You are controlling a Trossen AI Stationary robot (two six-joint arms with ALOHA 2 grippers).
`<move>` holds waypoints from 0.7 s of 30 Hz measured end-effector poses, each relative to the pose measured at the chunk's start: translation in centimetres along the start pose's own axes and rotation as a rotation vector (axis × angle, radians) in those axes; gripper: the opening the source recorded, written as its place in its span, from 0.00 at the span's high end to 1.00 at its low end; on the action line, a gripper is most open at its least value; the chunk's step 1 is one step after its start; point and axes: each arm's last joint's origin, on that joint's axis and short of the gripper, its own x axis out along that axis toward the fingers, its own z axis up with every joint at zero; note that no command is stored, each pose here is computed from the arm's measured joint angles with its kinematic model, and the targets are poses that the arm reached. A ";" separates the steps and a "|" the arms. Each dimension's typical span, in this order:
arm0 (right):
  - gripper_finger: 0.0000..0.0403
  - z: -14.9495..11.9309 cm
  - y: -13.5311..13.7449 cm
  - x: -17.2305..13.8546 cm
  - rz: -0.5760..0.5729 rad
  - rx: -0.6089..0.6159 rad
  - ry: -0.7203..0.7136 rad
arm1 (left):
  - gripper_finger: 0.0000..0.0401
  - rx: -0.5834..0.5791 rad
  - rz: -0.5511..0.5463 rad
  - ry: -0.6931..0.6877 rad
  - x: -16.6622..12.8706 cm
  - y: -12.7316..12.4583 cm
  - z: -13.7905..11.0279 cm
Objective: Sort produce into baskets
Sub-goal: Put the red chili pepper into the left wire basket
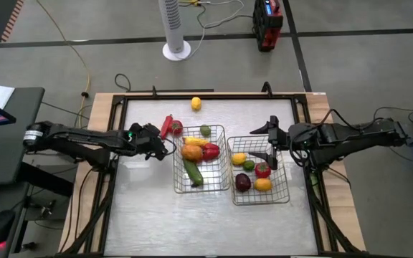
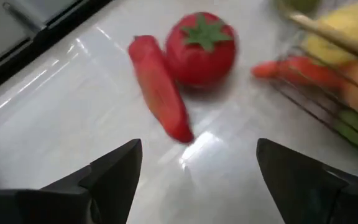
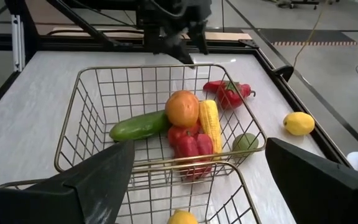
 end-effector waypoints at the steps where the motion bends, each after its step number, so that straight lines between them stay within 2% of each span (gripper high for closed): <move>1: 0.04 0.0 0.0 0.0 0.000 0.000 -0.001 | 0.26 -0.016 0.006 -0.010 0.6 0.2 0.0; 5: 0.04 0.0 0.0 0.0 0.000 0.000 0.000 | 0.29 -0.066 0.029 -0.035 1.9 1.2 0.3; 11: 0.04 0.0 0.0 0.0 0.000 0.000 0.001 | 0.31 -0.115 -0.021 -0.066 3.3 2.1 0.9; 21: 0.04 -0.1 0.0 0.0 -0.001 -0.004 0.012 | 0.31 -0.137 -0.035 -0.139 5.4 2.9 -1.1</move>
